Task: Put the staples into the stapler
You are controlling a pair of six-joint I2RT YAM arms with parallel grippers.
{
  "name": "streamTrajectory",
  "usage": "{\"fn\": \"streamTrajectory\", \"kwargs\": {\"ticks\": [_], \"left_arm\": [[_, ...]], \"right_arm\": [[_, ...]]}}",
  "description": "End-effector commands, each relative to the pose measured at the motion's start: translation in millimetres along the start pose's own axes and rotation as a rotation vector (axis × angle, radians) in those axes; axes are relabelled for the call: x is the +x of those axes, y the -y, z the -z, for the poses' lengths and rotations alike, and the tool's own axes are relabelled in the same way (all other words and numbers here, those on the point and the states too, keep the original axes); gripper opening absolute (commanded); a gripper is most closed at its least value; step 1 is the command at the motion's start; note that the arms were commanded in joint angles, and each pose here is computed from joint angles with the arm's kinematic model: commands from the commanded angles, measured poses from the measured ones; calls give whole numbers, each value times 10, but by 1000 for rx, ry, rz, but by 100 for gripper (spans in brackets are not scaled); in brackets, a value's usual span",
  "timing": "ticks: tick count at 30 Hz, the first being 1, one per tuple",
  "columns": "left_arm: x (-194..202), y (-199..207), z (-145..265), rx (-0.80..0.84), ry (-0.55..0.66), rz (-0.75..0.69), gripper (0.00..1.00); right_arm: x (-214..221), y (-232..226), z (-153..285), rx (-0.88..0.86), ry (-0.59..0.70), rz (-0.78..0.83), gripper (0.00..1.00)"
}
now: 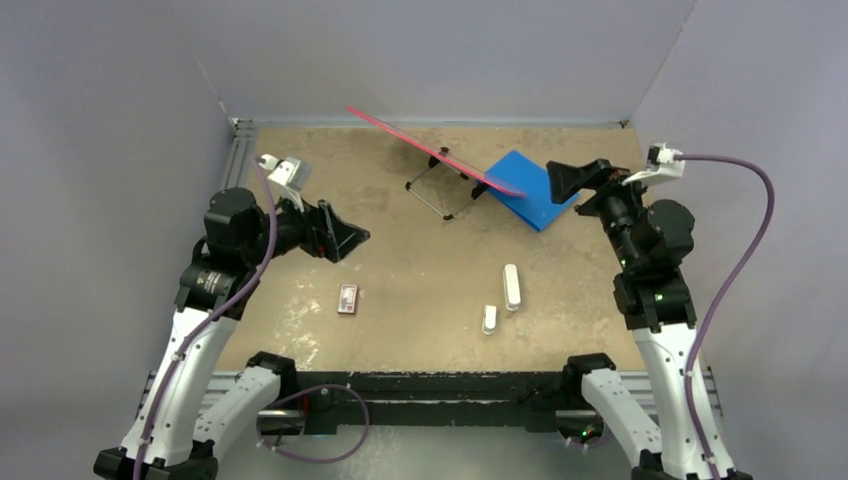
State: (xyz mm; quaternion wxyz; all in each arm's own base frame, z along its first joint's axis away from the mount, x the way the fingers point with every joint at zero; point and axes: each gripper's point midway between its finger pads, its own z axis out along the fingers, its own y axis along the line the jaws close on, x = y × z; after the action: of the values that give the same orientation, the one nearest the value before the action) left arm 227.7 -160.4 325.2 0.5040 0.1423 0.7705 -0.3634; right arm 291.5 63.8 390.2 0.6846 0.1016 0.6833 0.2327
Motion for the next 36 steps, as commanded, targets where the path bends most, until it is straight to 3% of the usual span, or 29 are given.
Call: {"fn": "streamTrajectory", "kwargs": {"ticks": [1, 5, 9, 14, 20, 25, 31, 33, 36], "left_arm": [[235, 165, 5, 122, -59, 74, 87], [490, -50, -84, 22, -123, 219, 88], [899, -454, -131, -218, -190, 453, 88], [1329, -816, -148, -400, -220, 568, 88], [1604, -1280, -111, -642, -174, 634, 88], [1644, -1498, -254, -707, -123, 684, 88], [1762, -1694, -516, -722, -175, 683, 87], [1831, -1763, -546, -739, -201, 662, 83], [1895, -1766, -609, -710, -229, 646, 77]], "right_arm": [[-51, -523, 156, -314, 38, 72, 99], [32, -708, 176, -435, -18, 105, 98], [86, -964, 218, -591, -78, 80, 92], [178, -1203, 61, -645, -132, 48, 88], [402, -1931, 8, -723, -178, 9, 87], [743, -2438, -46, -761, -262, 0, 84], [1328, -2868, 25, -730, -346, 97, 83], [1596, -2918, 74, -726, -394, 125, 78], [2079, -2893, 177, -693, -473, 182, 62]]}}
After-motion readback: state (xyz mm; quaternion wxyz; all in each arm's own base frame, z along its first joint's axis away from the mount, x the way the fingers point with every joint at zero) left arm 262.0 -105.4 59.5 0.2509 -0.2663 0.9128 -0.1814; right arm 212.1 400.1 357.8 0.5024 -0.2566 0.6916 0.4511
